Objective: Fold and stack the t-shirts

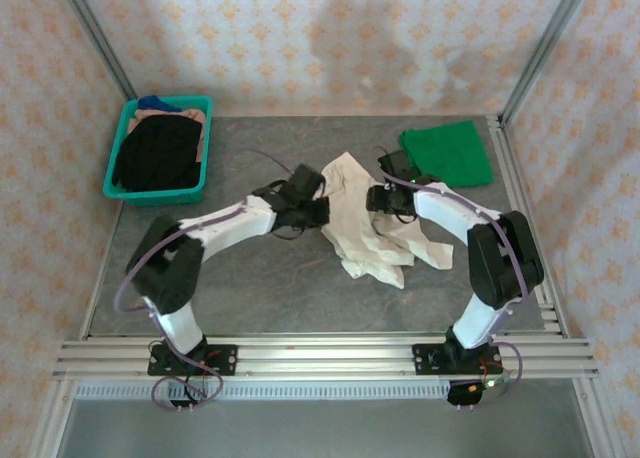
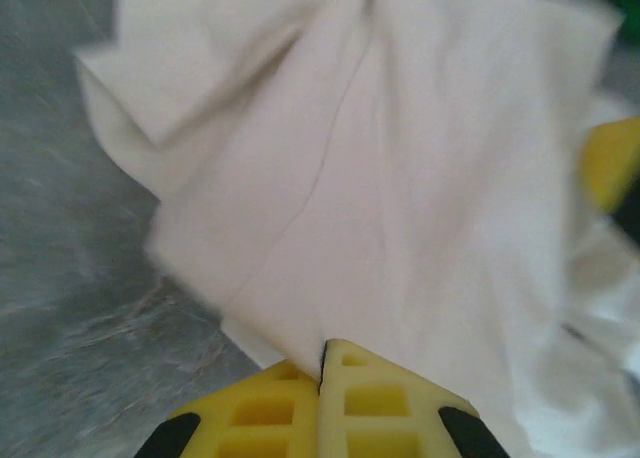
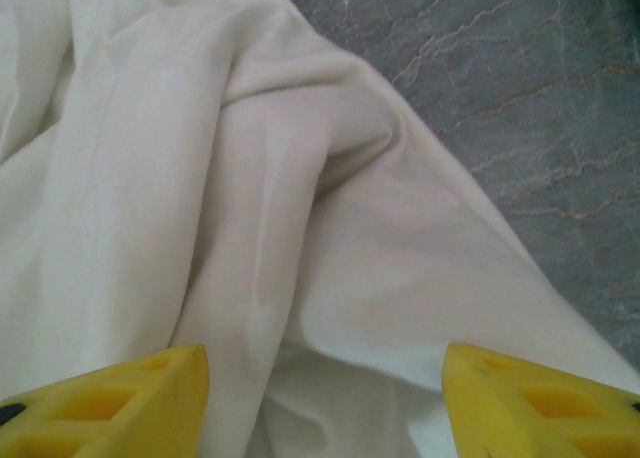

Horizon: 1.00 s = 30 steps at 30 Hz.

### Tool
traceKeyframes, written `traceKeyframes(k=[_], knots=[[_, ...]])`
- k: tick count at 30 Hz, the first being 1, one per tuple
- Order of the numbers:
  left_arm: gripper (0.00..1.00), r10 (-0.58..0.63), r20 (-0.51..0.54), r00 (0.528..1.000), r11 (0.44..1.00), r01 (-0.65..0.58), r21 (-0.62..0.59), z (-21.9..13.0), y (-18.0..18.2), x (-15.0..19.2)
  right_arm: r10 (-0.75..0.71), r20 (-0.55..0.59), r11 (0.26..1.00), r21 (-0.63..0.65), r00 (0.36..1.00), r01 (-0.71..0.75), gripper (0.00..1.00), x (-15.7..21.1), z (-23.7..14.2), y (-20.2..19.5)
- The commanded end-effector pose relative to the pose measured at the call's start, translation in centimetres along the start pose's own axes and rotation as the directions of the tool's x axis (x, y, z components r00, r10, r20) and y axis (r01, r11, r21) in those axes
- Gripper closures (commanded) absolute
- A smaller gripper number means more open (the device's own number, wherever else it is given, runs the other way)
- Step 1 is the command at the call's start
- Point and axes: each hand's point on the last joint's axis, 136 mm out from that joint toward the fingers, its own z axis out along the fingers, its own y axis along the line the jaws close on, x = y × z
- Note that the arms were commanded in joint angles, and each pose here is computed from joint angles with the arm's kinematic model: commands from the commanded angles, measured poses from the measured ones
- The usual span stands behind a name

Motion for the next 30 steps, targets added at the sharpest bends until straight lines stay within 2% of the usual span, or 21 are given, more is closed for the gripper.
traceKeyframes(k=[1, 7, 11, 15, 18, 20, 22, 25, 28, 30], knots=[[1.00, 0.006, 0.111, 0.994, 0.999, -0.001, -0.045, -5.7, 2.4, -3.0, -0.023, 0.024, 0.998, 0.065, 0.999, 0.022, 0.36, -1.3, -0.3, -0.9], [1.00, 0.011, 0.196, 0.981, 0.998, 0.001, -0.062, -10.7, 4.5, -5.5, -0.011, -0.003, 1.000, 0.005, 1.000, 0.011, 0.36, -1.3, 1.6, 0.6], [1.00, 0.040, 0.204, 0.978, 0.997, -0.026, -0.072, -12.4, 5.1, -6.4, 0.007, -0.028, 0.999, -0.041, 1.000, -0.008, 0.37, -2.1, 3.4, 2.1], [1.00, 0.016, 0.233, 0.972, 0.998, -0.001, -0.061, -13.6, 6.1, -7.8, 0.013, -0.023, 0.997, -0.073, 1.000, -0.014, 0.42, -3.4, 4.2, 3.2], [1.00, 0.000, 0.261, 0.965, 0.997, 0.020, -0.077, -14.9, 7.1, -9.8, -0.002, -0.028, 0.996, -0.087, 1.000, 0.000, 0.58, -4.2, 4.3, 3.8], [1.00, -0.003, 0.265, 0.964, 0.995, 0.029, -0.097, -15.4, 7.6, -11.2, -0.012, -0.030, 0.995, -0.096, 0.999, 0.009, 0.83, -4.6, 3.9, 4.2], [1.00, 0.001, 0.307, 0.952, 0.993, 0.034, -0.109, -16.5, 7.6, -13.6, -0.007, -0.008, 0.995, -0.105, 1.000, 0.006, 0.99, -5.2, 2.8, 4.3], [1.00, 0.032, 0.370, 0.928, 0.997, -0.002, -0.082, -17.9, 5.7, -18.3, 0.023, 0.046, 0.985, -0.172, 0.999, -0.015, 1.00, -6.3, 0.2, 5.3], [1.00, 0.060, 0.397, 0.916, 0.995, -0.086, 0.048, -19.8, 0.2, -23.3, 0.058, 0.126, 0.965, -0.261, 0.990, -0.023, 1.00, -7.6, -3.2, 6.9], [1.00, 0.104, 0.400, 0.911, 0.975, -0.173, 0.141, -21.4, -4.3, -24.9, 0.057, 0.190, 0.955, -0.295, 0.980, 0.002, 1.00, -8.0, -6.0, 8.0]])
